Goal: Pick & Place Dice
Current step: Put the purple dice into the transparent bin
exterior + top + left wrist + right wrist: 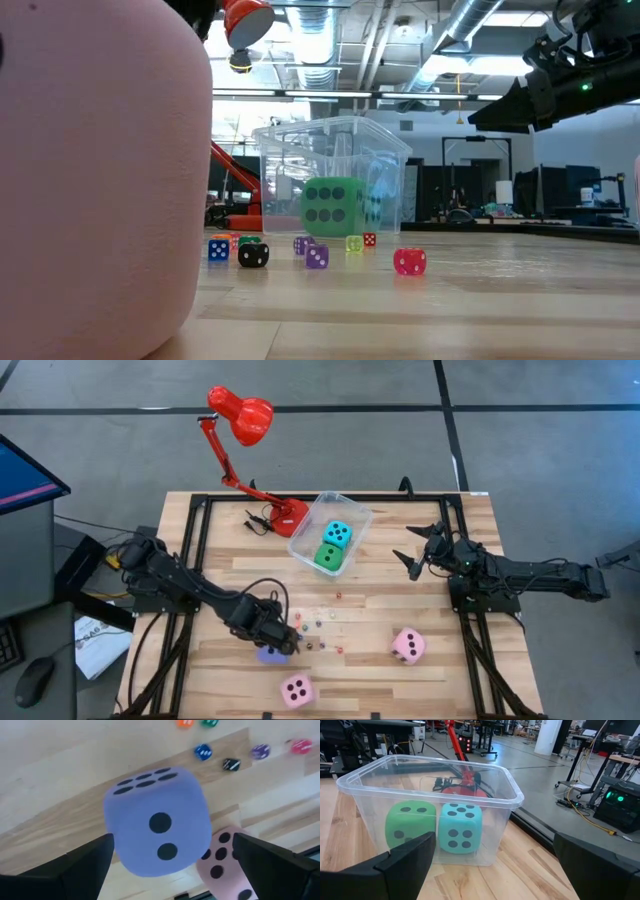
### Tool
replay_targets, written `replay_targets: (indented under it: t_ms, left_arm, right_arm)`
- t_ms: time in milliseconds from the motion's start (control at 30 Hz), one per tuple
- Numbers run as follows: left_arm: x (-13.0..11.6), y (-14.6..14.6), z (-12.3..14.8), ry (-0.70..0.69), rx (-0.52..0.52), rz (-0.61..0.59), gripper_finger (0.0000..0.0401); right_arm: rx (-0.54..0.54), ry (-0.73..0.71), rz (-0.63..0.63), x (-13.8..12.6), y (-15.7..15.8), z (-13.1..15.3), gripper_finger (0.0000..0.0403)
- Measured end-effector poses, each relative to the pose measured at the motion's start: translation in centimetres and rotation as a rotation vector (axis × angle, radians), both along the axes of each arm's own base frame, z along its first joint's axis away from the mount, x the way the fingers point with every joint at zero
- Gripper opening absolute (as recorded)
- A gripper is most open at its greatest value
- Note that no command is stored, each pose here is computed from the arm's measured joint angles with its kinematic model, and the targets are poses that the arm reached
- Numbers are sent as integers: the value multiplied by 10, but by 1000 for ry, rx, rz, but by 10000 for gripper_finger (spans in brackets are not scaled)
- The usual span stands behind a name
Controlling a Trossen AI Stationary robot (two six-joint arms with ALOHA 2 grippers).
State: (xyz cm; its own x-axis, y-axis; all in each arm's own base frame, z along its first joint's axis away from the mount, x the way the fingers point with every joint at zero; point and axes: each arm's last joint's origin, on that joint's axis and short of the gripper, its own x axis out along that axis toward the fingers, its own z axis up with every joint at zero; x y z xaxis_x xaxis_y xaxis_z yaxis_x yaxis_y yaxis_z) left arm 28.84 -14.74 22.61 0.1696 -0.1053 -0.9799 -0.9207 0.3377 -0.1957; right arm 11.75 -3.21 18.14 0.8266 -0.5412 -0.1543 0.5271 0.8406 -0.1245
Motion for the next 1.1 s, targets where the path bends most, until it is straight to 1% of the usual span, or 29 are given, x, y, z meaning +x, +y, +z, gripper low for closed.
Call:
replay_targets:
  t_ms: [200, 567, 700, 933, 1100]
  left_arm:
    - [5, -3, -10, 24, 3, -3, 397]
    - [7, 0, -11, 19, 20, 10, 397]
    - [6, 8, -5, 27, -26, 26, 397]
    - [-2, 24, 13, 23, -32, 60, 397]
    - [-7, 22, 18, 19, -33, 43, 397]
  right_arm:
    - [0, 0, 0, 0, 0, 0, 400]
    - [0, 1, 0, 0, 0, 0, 400]
    - [0, 1, 0, 0, 0, 0, 400]
    - [1, 5, 1, 0, 0, 0, 400]
    - [1, 7, 1, 0, 0, -1, 400]
